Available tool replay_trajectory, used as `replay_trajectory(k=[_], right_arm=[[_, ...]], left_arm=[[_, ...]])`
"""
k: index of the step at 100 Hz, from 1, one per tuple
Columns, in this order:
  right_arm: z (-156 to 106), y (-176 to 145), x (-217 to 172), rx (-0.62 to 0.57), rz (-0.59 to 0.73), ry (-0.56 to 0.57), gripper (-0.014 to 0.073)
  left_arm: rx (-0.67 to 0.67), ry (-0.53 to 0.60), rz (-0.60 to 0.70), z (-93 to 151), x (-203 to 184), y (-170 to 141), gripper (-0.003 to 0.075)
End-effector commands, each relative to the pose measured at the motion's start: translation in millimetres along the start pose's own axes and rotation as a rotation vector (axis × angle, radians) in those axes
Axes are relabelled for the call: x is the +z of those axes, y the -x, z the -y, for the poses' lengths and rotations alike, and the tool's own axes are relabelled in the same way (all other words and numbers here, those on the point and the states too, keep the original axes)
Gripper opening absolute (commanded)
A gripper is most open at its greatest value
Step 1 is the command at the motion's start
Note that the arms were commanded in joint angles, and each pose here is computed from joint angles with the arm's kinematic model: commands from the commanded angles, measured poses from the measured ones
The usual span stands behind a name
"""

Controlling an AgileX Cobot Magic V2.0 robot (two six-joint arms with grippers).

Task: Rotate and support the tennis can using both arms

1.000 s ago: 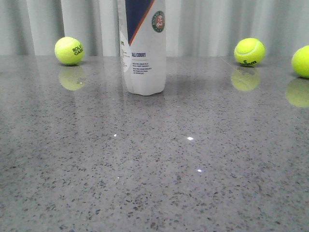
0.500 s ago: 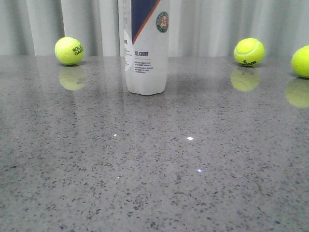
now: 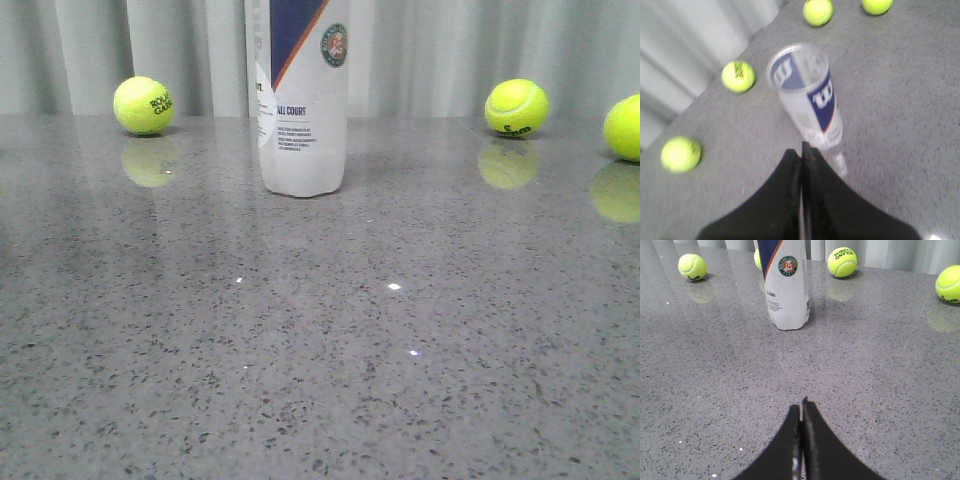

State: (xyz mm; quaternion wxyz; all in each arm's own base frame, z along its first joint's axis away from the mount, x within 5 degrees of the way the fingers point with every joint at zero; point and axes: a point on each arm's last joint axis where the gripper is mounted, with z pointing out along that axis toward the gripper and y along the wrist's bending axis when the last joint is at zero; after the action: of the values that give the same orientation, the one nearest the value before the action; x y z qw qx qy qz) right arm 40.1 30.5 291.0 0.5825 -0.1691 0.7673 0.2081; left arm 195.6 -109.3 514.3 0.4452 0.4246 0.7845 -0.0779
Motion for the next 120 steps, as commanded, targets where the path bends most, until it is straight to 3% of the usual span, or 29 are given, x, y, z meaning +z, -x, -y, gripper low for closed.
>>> replay_trajectory(k=[1, 23, 42, 80, 96, 120], right_arm=[[0.0, 13.3, -2.0, -0.007, 0.086, -0.009, -0.0061], [0.0, 13.3, -2.0, -0.007, 0.086, -0.009, -0.0061], [0.0, 13.3, -2.0, -0.007, 0.086, -0.009, -0.0061], [0.0, 13.3, -2.0, -0.007, 0.086, -0.009, -0.0061], [0.0, 13.3, -2.0, -0.007, 0.086, -0.009, -0.0061], [0.0, 13.3, -2.0, -0.007, 0.086, -0.009, -0.0061]], left_arm=[[-0.08, 0.075, 0.074, 4.3, -33.8, -16.9, -0.0018], [-0.217, 0.204, 0.089, 17.4, -50.4, -72.7, -0.0018], [-0.301, 0.316, 0.179, 38.3, -55.5, -117.8, -0.0018], [-0.296, 0.498, 0.424, 76.7, -43.2, -193.5, -0.0018], [-0.24, 0.578, 0.369, 80.6, -35.9, -216.3, -0.0019], [-0.355, 0.668, 0.331, 80.1, -27.8, -241.6, -0.0018]])
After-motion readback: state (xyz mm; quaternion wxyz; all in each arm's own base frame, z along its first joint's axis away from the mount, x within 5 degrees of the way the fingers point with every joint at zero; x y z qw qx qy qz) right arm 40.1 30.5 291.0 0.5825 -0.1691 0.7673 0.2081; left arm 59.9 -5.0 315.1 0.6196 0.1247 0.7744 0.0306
